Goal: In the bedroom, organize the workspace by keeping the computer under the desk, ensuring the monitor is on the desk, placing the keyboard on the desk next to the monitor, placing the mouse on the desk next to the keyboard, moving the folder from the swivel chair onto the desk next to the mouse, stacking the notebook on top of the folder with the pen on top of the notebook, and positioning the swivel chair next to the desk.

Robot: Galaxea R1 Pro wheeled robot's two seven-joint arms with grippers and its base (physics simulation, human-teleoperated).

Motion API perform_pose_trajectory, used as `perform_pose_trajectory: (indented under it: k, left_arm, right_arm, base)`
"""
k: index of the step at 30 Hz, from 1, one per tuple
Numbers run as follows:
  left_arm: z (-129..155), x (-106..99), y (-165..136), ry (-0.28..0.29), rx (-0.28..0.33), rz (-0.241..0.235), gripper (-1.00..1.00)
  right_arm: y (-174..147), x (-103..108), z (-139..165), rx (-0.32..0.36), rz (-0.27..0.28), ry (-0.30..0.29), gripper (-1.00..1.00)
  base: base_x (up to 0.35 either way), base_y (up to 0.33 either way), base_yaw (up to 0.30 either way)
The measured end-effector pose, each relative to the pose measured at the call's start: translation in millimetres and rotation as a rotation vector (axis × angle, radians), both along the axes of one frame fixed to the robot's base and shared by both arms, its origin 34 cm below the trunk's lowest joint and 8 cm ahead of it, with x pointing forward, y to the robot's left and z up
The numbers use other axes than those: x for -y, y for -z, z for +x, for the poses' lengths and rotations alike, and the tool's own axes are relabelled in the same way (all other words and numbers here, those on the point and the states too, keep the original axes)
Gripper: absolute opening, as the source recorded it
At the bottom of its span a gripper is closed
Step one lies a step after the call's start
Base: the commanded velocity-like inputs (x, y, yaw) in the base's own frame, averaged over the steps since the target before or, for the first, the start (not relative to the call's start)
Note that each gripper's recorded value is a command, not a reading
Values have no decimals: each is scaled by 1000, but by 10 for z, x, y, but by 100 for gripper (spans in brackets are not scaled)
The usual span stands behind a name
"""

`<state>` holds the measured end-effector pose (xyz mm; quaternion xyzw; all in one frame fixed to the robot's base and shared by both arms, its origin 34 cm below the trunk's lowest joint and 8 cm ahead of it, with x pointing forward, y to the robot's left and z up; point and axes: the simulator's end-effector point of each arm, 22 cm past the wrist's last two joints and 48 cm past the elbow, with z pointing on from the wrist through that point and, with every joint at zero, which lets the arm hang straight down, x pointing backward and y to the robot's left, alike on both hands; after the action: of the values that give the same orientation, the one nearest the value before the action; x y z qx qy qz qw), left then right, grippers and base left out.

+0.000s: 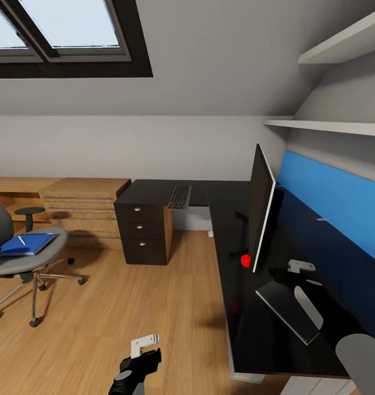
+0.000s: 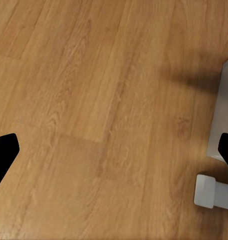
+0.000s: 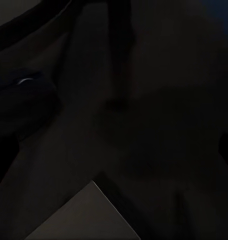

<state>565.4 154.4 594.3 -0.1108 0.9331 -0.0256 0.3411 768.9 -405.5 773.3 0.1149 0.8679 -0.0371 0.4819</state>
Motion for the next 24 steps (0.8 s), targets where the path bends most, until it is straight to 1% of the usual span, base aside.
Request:
perform_pose_trajectory:
  k: [17,24]
  left_arm:
    - [-25,5,307,1,1,0,100]
    - [-25,5,307,1,1,0,100]
  right_arm:
    - [309,6,-28,-1,-1,2,100]
    - [312,9,-30,-2,-2,3,100]
  base:
    - [0,0,0]
    - [0,0,0]
